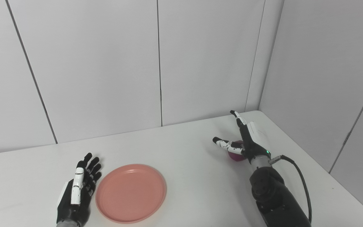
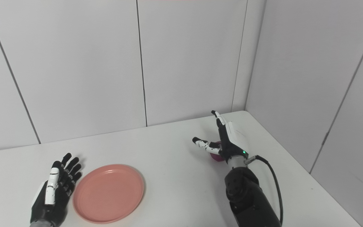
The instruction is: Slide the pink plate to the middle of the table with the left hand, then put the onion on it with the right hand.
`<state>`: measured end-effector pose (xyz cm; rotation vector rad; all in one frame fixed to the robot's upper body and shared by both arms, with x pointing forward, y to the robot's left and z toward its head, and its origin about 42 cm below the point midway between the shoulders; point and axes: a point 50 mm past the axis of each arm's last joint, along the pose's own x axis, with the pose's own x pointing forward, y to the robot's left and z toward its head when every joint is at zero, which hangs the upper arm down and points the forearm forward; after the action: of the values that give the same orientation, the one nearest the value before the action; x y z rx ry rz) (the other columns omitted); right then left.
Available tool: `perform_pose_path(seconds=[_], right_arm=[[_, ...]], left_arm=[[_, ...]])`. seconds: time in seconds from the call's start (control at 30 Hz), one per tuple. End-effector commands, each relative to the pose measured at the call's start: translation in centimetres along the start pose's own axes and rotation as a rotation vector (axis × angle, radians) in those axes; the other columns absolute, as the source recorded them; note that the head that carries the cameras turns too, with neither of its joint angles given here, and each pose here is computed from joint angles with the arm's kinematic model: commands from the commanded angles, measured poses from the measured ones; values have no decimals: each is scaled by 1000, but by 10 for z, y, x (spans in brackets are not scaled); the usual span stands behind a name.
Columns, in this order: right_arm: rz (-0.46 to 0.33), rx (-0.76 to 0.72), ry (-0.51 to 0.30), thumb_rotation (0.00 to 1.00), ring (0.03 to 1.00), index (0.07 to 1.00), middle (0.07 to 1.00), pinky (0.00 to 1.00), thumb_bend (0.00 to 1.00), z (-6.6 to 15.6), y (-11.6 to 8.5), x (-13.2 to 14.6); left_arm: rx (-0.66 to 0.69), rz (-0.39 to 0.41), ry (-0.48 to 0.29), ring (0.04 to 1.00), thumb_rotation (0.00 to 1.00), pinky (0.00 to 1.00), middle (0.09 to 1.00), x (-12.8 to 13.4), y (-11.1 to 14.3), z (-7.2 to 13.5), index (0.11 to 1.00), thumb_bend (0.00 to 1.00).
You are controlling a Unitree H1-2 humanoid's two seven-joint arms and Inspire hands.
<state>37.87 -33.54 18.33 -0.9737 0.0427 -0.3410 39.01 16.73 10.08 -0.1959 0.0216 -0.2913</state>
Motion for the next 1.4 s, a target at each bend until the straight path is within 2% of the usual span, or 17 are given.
perform_pose_path(seconds=[0.0, 0.23, 0.5, 0.67, 0.87, 1.03, 1.13, 1.27, 1.3, 1.37], right_arm=[[-98, -34, -47, 418, 928, 955, 940, 909, 881, 15, -21, 16], [-93, -79, -29, 402, 937, 961, 944, 943, 884, 7, -18, 18], [-55, -90, 11, 413, 931, 961, 941, 937, 889, -3, -13, 21], [-29, -89, 29, 379, 927, 955, 939, 907, 881, -7, -10, 21], [-1, -90, 39, 297, 910, 935, 924, 893, 861, -10, -9, 22], [15, -72, 52, 194, 881, 890, 893, 831, 866, -11, -6, 21], [26, -68, 57, 175, 873, 881, 885, 816, 868, -10, -3, 20], [30, -68, 62, 94, 826, 836, 841, 763, 844, -11, 1, 20], [29, -68, 64, 47, 775, 802, 802, 720, 820, -11, 2, 20], [25, -66, 67, 14, 709, 762, 754, 670, 792, -11, 4, 20]], left_arm=[[-9, 7, 21, 969, 1000, 980, 962, -10, 10, -11, 962, 507], [-9, 7, 22, 965, 1000, 979, 957, -11, 11, -11, 960, 506], [-8, 0, 26, 965, 1000, 980, 959, -12, 11, -7, 960, 510], [-6, 1, 23, 964, 1000, 974, 957, -13, 10, -6, 958, 506], [-12, -4, 24, 971, 1000, 988, 963, -13, 11, -8, 966, 508], [-8, -10, 22, 971, 1000, 986, 962, -13, 12, -8, 965, 513], [-8, -9, 19, 970, 1000, 984, 961, -13, 11, -7, 963, 514], [-12, -11, 12, 965, 1000, 978, 958, -14, 9, -5, 958, 516], [-10, -11, 13, 967, 1000, 980, 959, -14, 9, -4, 959, 515], [-8, -8, 16, 968, 1000, 981, 960, -14, 8, -3, 960, 512]])
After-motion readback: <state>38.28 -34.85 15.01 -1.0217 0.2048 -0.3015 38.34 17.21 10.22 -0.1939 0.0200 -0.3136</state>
